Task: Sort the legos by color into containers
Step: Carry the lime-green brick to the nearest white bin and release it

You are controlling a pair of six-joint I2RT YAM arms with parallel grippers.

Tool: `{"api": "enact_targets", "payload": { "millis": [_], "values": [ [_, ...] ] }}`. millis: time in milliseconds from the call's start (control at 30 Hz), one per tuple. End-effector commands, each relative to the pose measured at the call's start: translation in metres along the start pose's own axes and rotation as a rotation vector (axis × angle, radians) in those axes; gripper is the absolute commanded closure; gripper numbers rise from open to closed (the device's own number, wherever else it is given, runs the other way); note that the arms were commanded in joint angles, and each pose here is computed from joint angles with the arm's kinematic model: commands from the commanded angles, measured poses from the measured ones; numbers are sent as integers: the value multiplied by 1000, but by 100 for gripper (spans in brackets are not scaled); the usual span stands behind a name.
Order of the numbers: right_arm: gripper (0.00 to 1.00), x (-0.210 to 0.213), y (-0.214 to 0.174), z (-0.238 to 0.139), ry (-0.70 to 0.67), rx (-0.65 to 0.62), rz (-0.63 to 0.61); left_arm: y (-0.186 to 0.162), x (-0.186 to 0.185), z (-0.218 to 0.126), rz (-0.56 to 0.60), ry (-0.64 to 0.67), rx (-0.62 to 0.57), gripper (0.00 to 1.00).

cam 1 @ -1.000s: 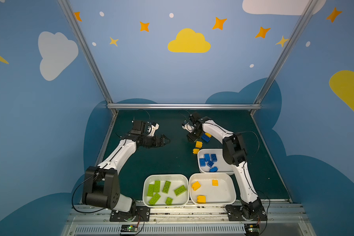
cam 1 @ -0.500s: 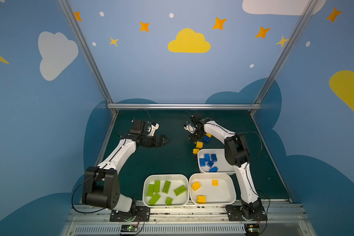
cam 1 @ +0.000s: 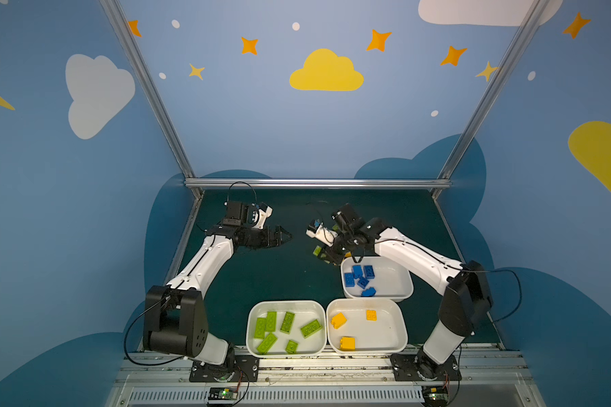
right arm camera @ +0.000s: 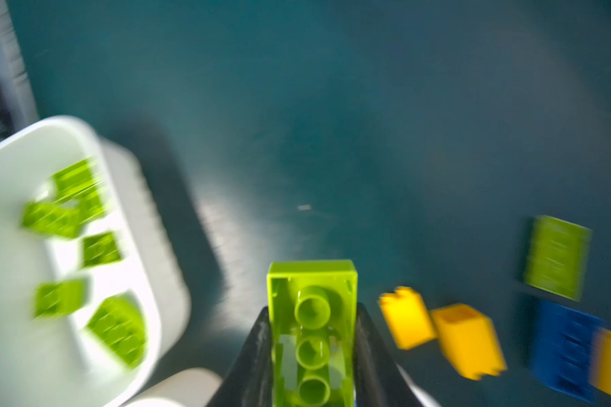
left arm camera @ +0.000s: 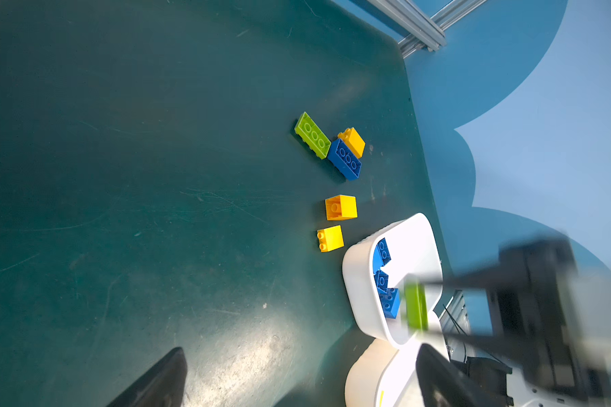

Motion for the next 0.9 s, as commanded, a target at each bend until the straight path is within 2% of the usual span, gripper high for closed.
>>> {"api": "enact_targets", "payload": {
  "millis": [0,167,300,600,733,867],
  "values": [
    [76,55,-4,5,118,-15,-104,7,0,-3,16,7,-12,0],
    [75,123,-24,26,217,13,-349,5,0,-4,12,7,-13,1],
    [74,144,-39,50,219,87,-470,2,0,-5,8,8,-12,0],
    [70,158,-41,85,229,129,-604,-6,3,-8,2,20,-11,1],
    [53,152,-39,84,195,137,-610,-8,4,-8,2,23,-12,1],
    [45,145,-28,67,156,98,-580,-7,5,-7,1,22,-10,1]
  ]
}}
Point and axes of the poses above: each gripper's point midway between its finger pads, its own z axis out along the fingers, its own x axis along the line the jaws close on, y = z × x, the point moved 1 cm from there along -z, back along the fingers, and after that the axes turned 3 degrees about -z, right-handed, at the moved point
